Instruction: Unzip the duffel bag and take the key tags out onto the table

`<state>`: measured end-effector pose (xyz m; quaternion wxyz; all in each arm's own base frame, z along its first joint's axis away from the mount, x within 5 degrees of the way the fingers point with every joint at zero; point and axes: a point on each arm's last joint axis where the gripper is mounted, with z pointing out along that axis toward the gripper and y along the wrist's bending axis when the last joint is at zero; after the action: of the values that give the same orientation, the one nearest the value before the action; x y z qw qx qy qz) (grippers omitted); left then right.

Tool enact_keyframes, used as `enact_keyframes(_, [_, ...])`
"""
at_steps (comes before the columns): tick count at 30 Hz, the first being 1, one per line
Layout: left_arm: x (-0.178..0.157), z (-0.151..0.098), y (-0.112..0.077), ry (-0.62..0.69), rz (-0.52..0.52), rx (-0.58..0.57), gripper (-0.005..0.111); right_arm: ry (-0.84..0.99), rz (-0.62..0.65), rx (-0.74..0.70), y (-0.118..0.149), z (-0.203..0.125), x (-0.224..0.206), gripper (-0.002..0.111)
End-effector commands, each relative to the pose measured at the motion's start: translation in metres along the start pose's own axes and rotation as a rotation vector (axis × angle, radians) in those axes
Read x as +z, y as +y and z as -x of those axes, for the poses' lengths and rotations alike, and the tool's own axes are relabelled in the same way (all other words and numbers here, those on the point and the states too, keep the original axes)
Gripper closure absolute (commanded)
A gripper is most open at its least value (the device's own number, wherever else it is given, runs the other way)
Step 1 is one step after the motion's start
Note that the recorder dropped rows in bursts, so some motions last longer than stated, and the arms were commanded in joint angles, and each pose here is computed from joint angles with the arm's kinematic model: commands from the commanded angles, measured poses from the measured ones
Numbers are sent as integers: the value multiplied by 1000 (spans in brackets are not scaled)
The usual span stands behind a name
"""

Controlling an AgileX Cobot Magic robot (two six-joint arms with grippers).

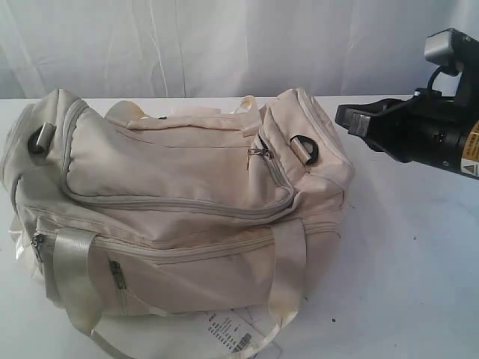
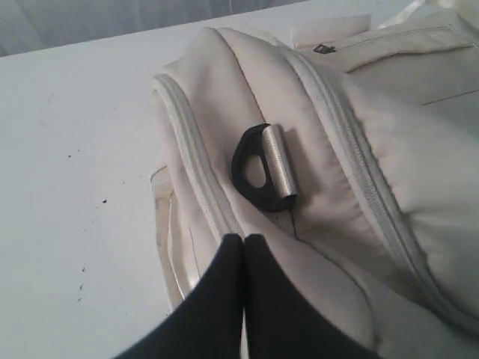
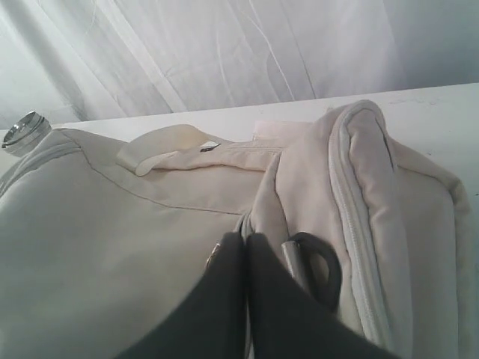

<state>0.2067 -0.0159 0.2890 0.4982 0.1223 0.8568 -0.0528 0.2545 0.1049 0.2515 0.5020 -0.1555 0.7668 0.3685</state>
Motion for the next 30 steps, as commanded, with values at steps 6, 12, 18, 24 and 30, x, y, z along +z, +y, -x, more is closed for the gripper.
enact_keyframes(6, [27,-4,10,23,51,-84,107,-3,-24,6,-2,2,0,108])
enact_keyframes(12, [29,0,3,20,3,-127,68,6,-53,22,-5,1,0,108])
enact_keyframes(18, [23,29,-15,0,-238,-306,30,19,-73,17,-7,-1,0,70])
enact_keyframes(24, [37,23,-26,112,-393,-358,30,116,-143,92,-32,-23,21,19])
enact_keyframes(30, [62,10,-29,203,-427,-394,31,137,-81,176,-45,-35,50,25])
